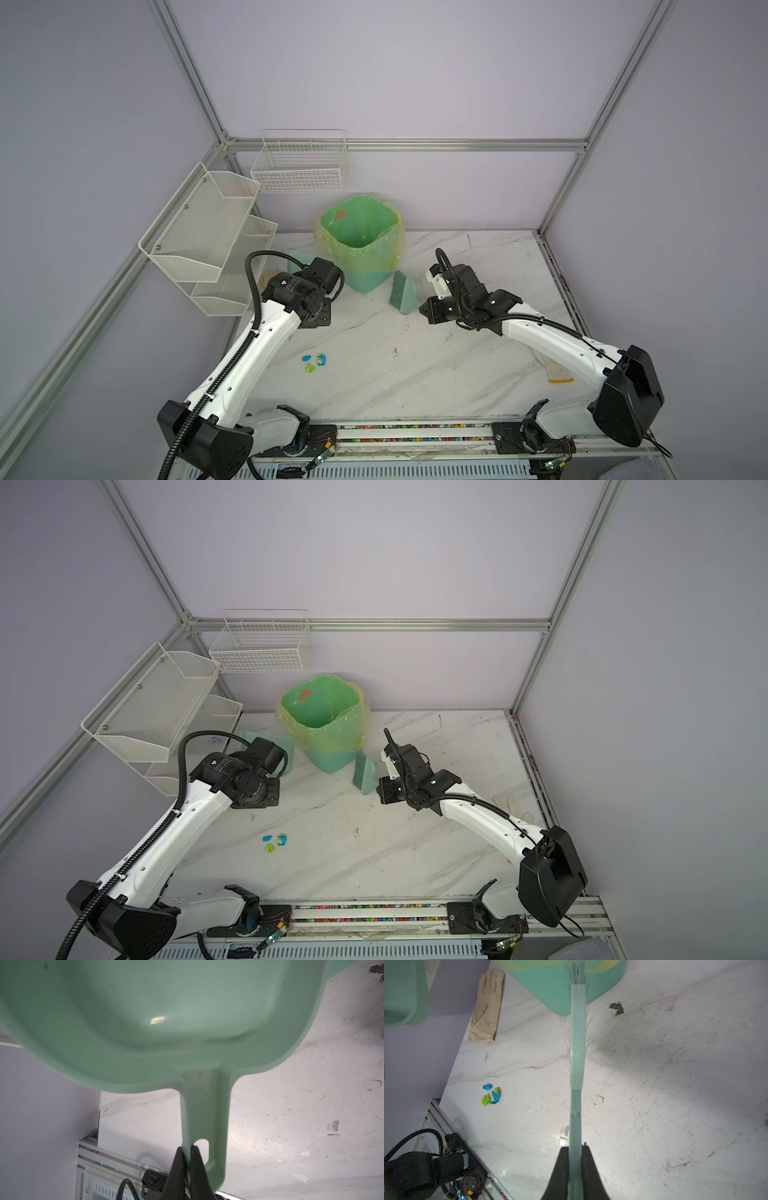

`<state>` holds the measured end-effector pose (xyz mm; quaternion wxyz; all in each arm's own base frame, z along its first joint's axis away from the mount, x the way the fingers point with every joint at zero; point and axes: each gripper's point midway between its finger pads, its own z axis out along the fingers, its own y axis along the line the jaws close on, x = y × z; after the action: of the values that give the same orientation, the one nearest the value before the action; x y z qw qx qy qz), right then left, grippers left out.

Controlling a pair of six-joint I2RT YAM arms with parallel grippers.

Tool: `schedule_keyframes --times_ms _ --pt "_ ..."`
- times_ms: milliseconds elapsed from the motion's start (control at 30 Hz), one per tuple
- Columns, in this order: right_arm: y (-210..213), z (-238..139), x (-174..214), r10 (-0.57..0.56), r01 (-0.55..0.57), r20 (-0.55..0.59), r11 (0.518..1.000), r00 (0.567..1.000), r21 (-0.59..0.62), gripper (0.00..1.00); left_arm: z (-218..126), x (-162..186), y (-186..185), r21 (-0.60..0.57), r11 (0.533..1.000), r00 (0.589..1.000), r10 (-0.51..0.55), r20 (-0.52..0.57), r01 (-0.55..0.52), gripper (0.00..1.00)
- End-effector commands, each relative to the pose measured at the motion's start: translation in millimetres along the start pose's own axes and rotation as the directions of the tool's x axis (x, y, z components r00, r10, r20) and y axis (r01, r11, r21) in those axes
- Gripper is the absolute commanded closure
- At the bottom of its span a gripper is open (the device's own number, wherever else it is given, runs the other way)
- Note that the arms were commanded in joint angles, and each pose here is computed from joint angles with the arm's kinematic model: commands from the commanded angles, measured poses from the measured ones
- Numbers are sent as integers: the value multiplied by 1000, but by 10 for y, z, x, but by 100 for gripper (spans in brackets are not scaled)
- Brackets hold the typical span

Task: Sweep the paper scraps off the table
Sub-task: 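Bring the empty dustpan back down from the bin with the left gripper, then lower the dustpan near the scraps with the left while the right moves the brush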

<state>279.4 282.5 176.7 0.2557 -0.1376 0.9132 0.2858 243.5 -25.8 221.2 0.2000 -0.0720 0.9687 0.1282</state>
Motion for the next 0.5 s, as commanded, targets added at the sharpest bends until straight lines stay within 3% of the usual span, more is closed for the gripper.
schedule_keyframes --times_ms 0,467 --pt "81 -37 -57 29 -27 40 998 999 -60 100 47 -32 -30 38 998 998 -51 26 50 100" --pt "370 34 33 111 -106 6 962 994 -251 100 397 -33 -42 2 998 998 -61 -34 61 100"
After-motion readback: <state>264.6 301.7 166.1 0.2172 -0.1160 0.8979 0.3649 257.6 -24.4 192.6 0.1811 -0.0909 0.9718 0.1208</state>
